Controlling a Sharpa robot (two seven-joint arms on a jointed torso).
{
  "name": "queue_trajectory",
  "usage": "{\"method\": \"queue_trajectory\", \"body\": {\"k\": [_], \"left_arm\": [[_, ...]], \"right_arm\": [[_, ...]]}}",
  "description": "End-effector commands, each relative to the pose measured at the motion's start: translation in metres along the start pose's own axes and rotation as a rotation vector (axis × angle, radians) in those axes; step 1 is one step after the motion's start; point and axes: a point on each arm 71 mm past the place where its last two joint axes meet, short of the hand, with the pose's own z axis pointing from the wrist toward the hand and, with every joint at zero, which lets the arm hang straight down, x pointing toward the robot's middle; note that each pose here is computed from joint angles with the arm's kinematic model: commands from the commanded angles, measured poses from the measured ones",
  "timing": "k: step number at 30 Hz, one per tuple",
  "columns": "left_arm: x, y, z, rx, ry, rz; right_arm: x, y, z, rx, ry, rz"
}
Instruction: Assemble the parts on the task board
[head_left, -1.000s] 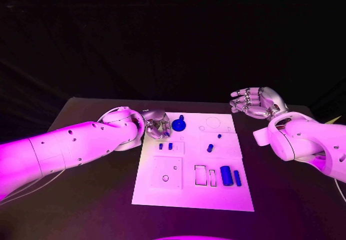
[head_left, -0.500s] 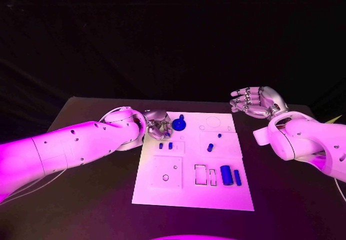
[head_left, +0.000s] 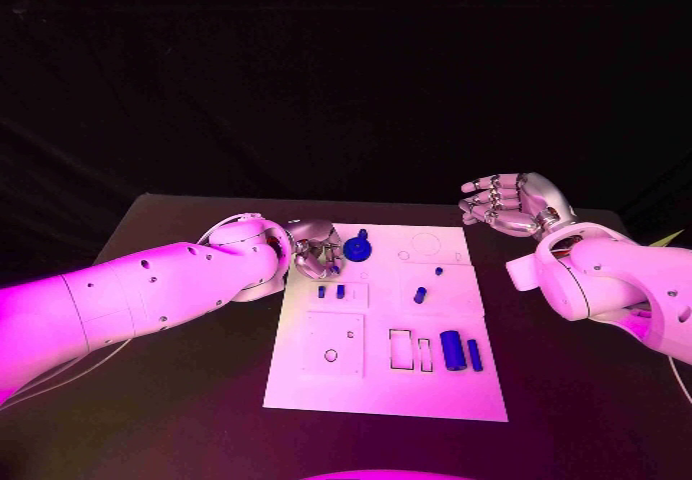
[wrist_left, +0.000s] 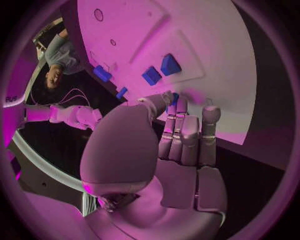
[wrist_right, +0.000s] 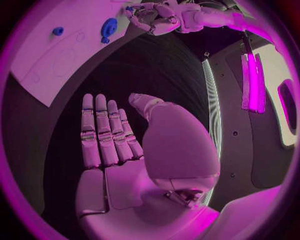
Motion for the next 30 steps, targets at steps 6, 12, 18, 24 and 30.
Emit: {"method": "queue_trajectory", "body": {"k": [6,12,18,24,30], "left_arm": [[0.0052,-0.0004,-0.0004,0.001,0.031,-0.004],[0.0052,-0.0003,-0.0005,0.002,0.031,-0.011],[0.0055,0.0002,-0.0008,-0.001,0.036,-0.013],[0.0054,0.0011,-0.0012,-0.005,0.037,-0.017],[0.0051,0.0021,-0.0016,-0.01,0.035,-0.018]], "right_arm": [[0.0012,0.0012,-0.0001,-0.015,0.011,0.0],[0.0012,0.0011,0.0,-0.014,0.011,0.001],[0.0012,0.0009,0.0002,-0.014,0.012,0.001],[0.0013,0.0009,0.0003,-0.014,0.012,0.002],[0.001,0.0008,0.0002,-0.014,0.009,0.001]]}}
